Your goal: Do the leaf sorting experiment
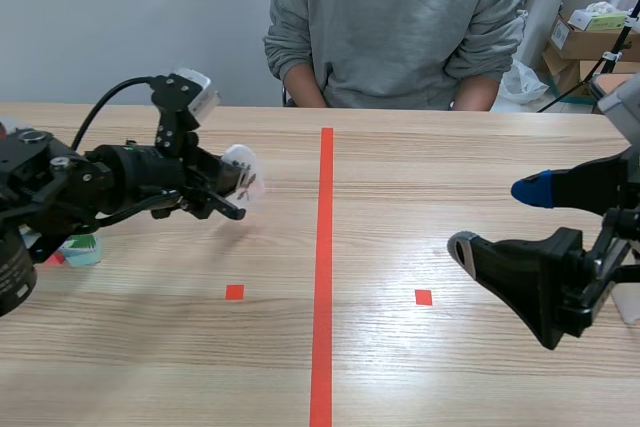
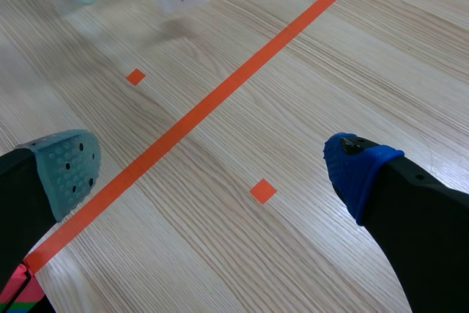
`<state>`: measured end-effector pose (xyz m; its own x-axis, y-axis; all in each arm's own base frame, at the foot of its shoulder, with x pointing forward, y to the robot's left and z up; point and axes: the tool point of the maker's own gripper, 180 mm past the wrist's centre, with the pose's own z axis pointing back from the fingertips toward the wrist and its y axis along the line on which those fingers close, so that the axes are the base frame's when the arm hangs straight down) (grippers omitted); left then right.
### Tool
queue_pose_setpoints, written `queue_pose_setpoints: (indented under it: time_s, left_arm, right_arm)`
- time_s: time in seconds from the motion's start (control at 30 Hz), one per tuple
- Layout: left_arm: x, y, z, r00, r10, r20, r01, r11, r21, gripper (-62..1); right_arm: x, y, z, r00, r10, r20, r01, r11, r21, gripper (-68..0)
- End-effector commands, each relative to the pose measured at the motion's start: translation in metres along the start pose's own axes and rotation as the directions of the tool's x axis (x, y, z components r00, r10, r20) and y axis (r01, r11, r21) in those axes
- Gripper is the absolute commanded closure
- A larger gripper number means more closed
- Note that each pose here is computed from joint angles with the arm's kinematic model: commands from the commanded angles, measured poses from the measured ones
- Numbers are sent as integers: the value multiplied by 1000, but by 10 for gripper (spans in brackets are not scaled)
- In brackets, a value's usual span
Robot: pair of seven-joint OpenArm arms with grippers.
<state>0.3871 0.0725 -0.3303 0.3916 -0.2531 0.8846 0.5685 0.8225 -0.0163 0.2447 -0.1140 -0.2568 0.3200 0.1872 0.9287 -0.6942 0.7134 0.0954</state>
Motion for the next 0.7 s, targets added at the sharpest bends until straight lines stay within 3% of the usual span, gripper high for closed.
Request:
queue_pose_setpoints:
  time_s: [0.0,0.23,0.47,0.67]
  left_arm:
    - [7,6,3,999,15,29,-15,1000,12,-53]
    - [-14,36,21,995,99,19,-101,988,118,-53]
    - [-33,74,40,984,176,23,-175,941,290,-53]
    - [-38,96,47,987,159,18,-153,905,397,-53]
  right_arm:
    - [16,-3,1,999,25,46,-25,1000,-1,-634]
    - [17,-1,-1,998,2,67,-2,1000,-4,-634]
    - [17,0,-2,998,-3,71,3,1000,-5,-634]
    - [17,0,-2,998,-3,70,3,1000,-5,-634]
